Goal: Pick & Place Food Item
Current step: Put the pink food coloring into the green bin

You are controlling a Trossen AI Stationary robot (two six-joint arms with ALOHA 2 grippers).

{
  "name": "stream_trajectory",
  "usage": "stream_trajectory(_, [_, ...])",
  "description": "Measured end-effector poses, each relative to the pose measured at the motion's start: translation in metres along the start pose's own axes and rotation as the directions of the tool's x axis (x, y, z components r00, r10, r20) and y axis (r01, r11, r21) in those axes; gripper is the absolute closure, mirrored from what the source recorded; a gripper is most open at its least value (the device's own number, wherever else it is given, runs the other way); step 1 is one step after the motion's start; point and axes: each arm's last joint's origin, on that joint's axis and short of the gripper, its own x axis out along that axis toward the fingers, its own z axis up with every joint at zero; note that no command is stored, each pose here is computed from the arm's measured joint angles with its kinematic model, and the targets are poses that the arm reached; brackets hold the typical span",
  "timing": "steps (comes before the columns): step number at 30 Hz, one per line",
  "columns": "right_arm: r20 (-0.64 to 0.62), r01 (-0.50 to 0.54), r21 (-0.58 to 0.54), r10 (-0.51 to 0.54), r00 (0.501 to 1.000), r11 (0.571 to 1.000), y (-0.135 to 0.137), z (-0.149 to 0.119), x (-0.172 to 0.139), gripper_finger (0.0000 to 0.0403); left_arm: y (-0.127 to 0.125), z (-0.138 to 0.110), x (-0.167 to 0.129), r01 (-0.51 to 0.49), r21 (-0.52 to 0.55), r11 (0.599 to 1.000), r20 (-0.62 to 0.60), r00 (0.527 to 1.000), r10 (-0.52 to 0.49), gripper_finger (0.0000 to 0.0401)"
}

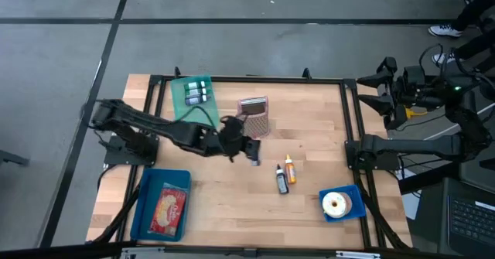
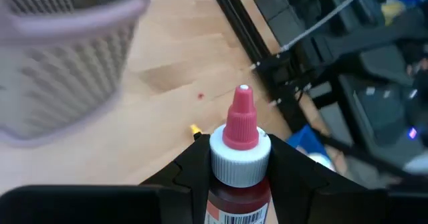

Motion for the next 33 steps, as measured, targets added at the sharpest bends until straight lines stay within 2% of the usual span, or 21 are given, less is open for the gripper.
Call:
stream_trajectory(6, [-0.018, 0.001, 0.024, -0.001, 1.000, 1.000, -0.002, -0.001, 0.008, 0.0171, 0.016, 0.020, -0.052, -0.049, 0.178, 0.983, -0.080, 0.995, 0.064, 0.0290])
stream_trajectory(9, [-0.023, 0.002, 0.024, -0.002, 1.000, 1.000, -0.003, 0.000, 0.013, 0.0171, 0.035, 0.030, -0.068, -0.136, 0.260, 0.956, -0.131, 0.976, 0.175, 0.0290])
stream_trajectory(13, [-0.014, 0.019, 0.019, -0.018, 1.000, 1.000, -0.005, 0.001, 0.021, 0.0171, 0.066, 0.043, -0.079, -0.306, 0.400, 0.864, -0.173, 0.901, 0.399, 0.0290])
stream_trajectory(16, [0.001, 0.026, 0.003, -0.026, 1.000, 1.000, -0.006, 0.003, 0.028, 0.0171, 0.086, 0.054, -0.080, -0.362, 0.524, 0.771, -0.227, 0.813, 0.536, 0.0290])
stream_trajectory(20, [0.012, 0.025, 0.007, -0.025, 1.000, 1.000, -0.007, 0.005, 0.036, 0.0171, 0.103, 0.072, -0.076, -0.365, 0.644, 0.673, -0.234, 0.743, 0.627, 0.0290])
stream_trajectory(25, [0.007, 0.018, 0.029, -0.019, 1.000, 0.999, -0.009, 0.005, 0.046, 0.0171, 0.125, 0.101, -0.066, -0.342, 0.720, 0.604, -0.228, 0.705, 0.671, 0.0290])
stream_trajectory(28, [0.005, 0.017, 0.053, -0.017, 1.000, 0.998, -0.010, 0.005, 0.050, 0.0171, 0.139, 0.116, -0.056, -0.329, 0.764, 0.556, -0.231, 0.664, 0.711, 0.0290])
stream_trajectory(30, [0.001, 0.015, 0.067, -0.015, 1.000, 0.998, -0.010, 0.005, 0.052, 0.0171, 0.148, 0.125, -0.049, -0.309, 0.786, 0.535, -0.240, 0.644, 0.726, 0.0290])
stream_trajectory(33, [0.011, 0.013, 0.074, -0.014, 1.000, 0.997, -0.010, 0.006, 0.052, 0.0171, 0.161, 0.135, -0.031, -0.267, 0.797, 0.542, -0.269, 0.648, 0.713, 0.0290])
